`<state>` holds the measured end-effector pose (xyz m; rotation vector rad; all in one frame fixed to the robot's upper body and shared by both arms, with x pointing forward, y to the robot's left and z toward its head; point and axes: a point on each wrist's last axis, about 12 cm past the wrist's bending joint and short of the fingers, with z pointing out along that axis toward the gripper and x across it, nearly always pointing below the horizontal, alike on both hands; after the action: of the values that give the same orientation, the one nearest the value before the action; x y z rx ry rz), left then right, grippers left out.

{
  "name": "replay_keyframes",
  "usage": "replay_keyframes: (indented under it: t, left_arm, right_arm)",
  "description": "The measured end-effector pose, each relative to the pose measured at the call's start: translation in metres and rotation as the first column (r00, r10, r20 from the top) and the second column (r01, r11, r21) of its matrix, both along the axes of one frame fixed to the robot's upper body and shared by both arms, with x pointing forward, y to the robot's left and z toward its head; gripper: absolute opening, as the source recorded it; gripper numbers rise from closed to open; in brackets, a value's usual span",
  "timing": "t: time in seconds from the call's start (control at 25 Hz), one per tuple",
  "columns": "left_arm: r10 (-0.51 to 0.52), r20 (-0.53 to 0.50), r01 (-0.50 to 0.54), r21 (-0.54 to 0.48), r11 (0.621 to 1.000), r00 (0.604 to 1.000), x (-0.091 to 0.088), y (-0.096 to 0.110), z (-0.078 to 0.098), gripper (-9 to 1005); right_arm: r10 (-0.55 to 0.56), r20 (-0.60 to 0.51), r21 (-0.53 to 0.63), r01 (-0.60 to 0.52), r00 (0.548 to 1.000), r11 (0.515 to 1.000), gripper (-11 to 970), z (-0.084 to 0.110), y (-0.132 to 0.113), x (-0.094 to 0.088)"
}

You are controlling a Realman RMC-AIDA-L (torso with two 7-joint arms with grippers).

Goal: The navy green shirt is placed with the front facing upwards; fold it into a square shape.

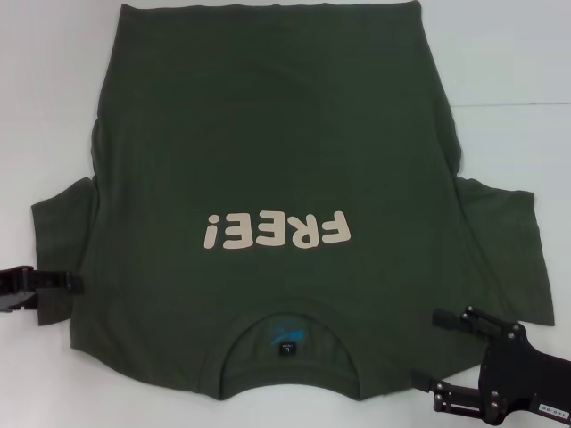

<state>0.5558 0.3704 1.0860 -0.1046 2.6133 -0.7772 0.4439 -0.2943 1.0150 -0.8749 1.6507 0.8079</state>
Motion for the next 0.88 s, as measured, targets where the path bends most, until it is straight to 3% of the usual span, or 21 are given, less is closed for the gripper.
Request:
replay_keyframes:
  t: [0.24,0.64,0.88]
  left_arm:
    - [-0.016,-0.005,0.015,-0.003,1.0,1.0,0.0027,-0.0048,-0.0001,843]
    - [0.017,-0.005,-0.017,-0.001,1.0,1.0,0.0055,-0.0032,0.0005,744]
    - [0.023,-0.001,-0.023,0.009,1.0,1.0,0.0062,-0.0019,0.0002,633]
  right_arm:
    - [-0.002,0.0,-0.002,0.002,1.0,1.0,914,-0.0001,-0.0001,0.0005]
    - [-0.005,0.001,-0.003,0.005,1.0,1.0,914,-0.0001,-0.0003,0.001]
    - [-0.005,0.001,-0.003,0.005,1.0,1.0,915,0.0,-0.0002,0.0013]
